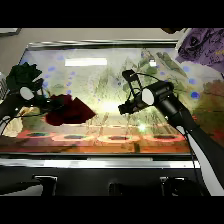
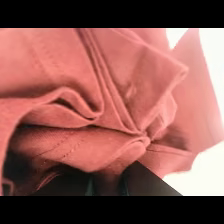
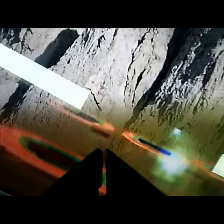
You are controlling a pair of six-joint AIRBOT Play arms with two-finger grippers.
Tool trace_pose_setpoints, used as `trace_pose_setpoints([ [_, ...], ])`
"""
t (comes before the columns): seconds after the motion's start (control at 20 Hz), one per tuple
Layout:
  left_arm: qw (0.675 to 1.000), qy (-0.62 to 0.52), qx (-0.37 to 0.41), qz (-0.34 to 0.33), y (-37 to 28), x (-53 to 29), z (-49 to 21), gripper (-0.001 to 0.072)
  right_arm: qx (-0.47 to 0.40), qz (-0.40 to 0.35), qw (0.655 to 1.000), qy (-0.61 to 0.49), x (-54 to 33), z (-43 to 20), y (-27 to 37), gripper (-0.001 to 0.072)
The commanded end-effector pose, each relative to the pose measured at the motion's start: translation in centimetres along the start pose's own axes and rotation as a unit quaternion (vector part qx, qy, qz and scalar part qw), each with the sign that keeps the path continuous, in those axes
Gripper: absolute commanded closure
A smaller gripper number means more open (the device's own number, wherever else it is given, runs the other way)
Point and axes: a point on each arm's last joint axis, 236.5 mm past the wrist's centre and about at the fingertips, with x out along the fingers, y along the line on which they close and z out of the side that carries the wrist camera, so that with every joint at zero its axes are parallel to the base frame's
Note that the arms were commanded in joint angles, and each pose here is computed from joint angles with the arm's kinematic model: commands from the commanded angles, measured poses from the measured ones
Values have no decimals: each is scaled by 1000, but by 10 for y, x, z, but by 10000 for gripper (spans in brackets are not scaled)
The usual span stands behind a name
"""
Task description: Fold the clothes and pants, and hang the long-sleeved shirts on hangers.
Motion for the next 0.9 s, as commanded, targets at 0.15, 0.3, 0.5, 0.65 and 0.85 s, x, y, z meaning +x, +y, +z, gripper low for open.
trace_pose_setpoints([
  [0.15, 989, 26, 15, -145, -208, 6, -83, 687, -8, -102, 994, 31, -71, -39, -62, 511],
  [0.3, 988, 41, 9, -150, -240, 46, -115, 679, 79, -101, 992, 11, -100, -49, -106, 502],
  [0.5, 991, 72, -2, -109, -202, 63, -107, 140, 222, -34, 974, -20, -85, -70, -162, 382],
  [0.65, 993, 78, 26, -87, -152, 34, -77, 141, 341, 85, 934, -63, -36, -90, -176, 349],
  [0.85, 995, 66, 21, -68, -86, -7, -40, 141, 400, 220, 890, -19, 32, -123, -137, 246],
])
